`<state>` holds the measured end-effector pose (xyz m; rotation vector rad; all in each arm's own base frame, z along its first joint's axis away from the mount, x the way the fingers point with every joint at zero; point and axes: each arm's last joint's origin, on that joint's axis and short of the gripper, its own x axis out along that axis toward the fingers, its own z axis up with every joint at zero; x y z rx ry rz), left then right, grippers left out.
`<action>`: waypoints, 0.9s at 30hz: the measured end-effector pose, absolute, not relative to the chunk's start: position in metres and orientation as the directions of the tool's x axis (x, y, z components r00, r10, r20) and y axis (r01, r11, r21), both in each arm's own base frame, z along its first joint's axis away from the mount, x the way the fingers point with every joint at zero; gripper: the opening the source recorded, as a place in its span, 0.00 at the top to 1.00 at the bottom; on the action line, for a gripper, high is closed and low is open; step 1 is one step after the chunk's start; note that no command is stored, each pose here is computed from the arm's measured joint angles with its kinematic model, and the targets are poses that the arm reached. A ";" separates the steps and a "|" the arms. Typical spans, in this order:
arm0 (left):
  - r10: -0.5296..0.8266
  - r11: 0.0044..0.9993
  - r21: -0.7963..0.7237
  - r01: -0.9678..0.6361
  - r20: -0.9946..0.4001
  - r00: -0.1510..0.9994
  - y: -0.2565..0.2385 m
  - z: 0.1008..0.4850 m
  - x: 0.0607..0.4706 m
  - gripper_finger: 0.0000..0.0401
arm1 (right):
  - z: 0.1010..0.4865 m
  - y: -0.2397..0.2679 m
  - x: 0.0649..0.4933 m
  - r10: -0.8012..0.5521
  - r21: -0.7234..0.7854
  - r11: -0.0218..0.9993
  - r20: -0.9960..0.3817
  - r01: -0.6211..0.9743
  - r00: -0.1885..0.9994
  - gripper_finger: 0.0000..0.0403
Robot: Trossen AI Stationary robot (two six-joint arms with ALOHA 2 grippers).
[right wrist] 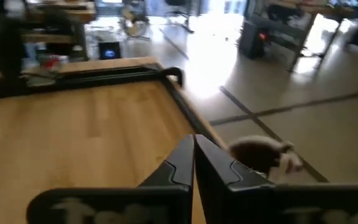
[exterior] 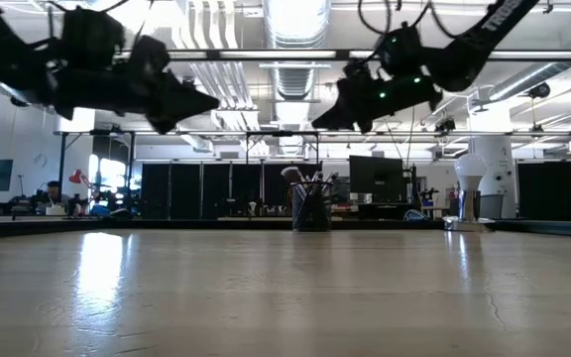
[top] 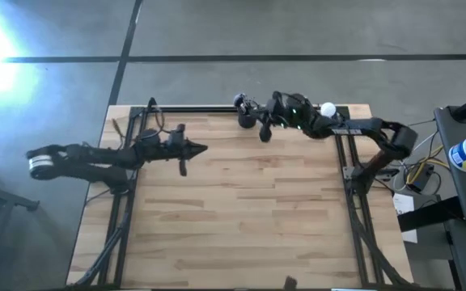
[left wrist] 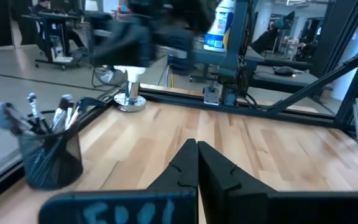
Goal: Put items in baskets/containers
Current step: Return to Home Position
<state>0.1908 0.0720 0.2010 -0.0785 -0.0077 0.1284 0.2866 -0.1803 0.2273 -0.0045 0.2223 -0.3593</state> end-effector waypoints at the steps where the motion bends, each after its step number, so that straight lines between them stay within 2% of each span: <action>1: 0.131 0.988 -0.078 -0.130 0.007 0.991 0.070 0.199 0.185 1.00 | 0.227 -0.172 0.284 -0.332 -0.050 0.943 -0.202 0.329 0.921 0.98; 9: 0.182 0.977 -0.113 -0.179 0.017 0.983 0.057 0.176 0.150 1.00 | 0.212 -0.101 0.242 -0.199 -0.050 0.980 -0.125 0.194 0.972 0.98; 14: 0.198 0.973 -0.126 -0.194 0.017 0.980 0.052 0.164 0.134 1.00 | 0.204 -0.073 0.204 -0.160 -0.011 0.987 -0.066 0.159 0.985 0.98; 17: 0.209 0.970 -0.126 -0.208 -0.005 0.978 0.052 0.164 0.130 1.00 | 0.200 -0.064 0.182 -0.157 0.005 0.988 -0.027 0.157 0.987 0.98; 21: 0.218 0.971 -0.105 -0.213 0.037 0.975 0.051 0.169 0.126 1.00 | 0.192 -0.054 0.156 -0.166 0.020 0.986 0.028 0.165 0.986 0.98; 27: 0.224 0.970 -0.106 -0.219 0.031 0.974 0.048 0.171 0.119 1.00 | 0.173 -0.046 0.128 -0.264 0.055 0.964 0.079 0.260 0.961 0.98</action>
